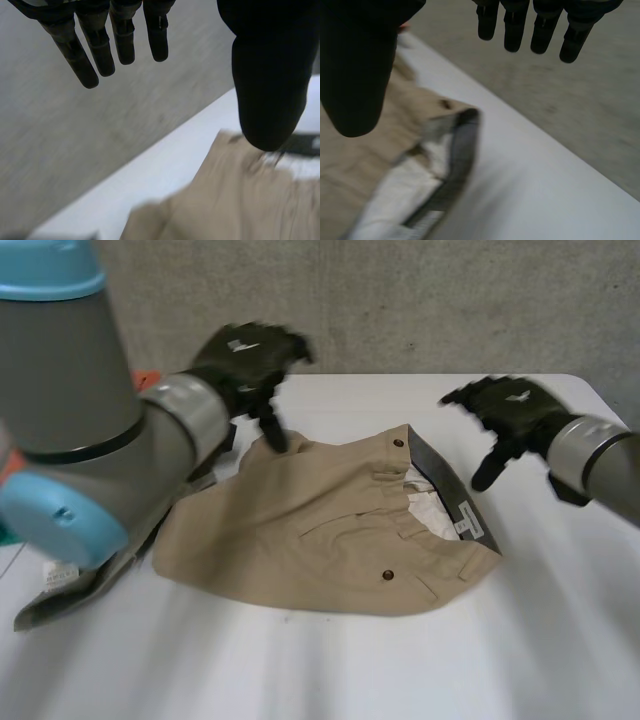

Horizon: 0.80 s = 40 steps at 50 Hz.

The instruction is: Fold the laundry.

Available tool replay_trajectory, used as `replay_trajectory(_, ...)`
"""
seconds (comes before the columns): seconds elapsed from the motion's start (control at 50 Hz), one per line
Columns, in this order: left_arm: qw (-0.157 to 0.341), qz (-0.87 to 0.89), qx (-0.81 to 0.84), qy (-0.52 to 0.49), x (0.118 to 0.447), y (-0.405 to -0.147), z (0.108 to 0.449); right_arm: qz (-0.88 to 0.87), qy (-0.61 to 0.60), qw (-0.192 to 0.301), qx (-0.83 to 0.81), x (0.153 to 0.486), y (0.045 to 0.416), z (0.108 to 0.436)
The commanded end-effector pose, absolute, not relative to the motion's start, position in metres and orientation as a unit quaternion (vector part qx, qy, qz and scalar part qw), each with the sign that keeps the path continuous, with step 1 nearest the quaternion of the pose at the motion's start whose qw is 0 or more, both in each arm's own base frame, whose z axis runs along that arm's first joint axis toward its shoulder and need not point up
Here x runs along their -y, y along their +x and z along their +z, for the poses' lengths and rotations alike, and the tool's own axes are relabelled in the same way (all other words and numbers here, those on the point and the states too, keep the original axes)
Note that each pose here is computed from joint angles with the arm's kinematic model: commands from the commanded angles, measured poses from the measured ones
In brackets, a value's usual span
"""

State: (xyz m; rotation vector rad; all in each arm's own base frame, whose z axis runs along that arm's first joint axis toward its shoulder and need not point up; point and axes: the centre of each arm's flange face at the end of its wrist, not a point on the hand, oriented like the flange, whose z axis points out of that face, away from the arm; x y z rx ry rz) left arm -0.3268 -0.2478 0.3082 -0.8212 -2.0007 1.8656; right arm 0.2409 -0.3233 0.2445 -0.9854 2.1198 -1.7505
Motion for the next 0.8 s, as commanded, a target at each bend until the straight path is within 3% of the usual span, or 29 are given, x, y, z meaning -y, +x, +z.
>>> replay_trajectory(0.02,0.074,0.581,0.77,-0.253,0.232,-0.272,0.264,-0.561,-0.474,0.13,-0.666,0.288,0.277,0.213)
replay_trajectory(0.1,0.068,0.542,0.794,-0.267,0.232,-0.255,0.226,-0.544,-0.498,0.128,-0.663,0.287,0.292,0.191)
replay_trajectory(0.26,0.031,0.529,0.802,-0.275,0.272,-0.229,0.167,-0.524,-0.485,0.119,-0.689,0.313,0.316,0.149)
replay_trajectory(0.48,-0.014,0.517,0.784,-0.343,0.299,-0.238,0.128,-0.538,-0.444,0.122,-0.706,0.337,0.335,0.119)
replay_trajectory(0.68,-0.04,0.52,0.781,-0.343,0.313,-0.246,0.122,-0.564,-0.435,0.115,-0.693,0.343,0.344,0.113)
replay_trajectory(0.8,-0.04,0.562,0.758,-0.327,0.318,-0.251,0.156,-0.576,-0.428,0.11,-0.687,0.347,0.348,0.118)
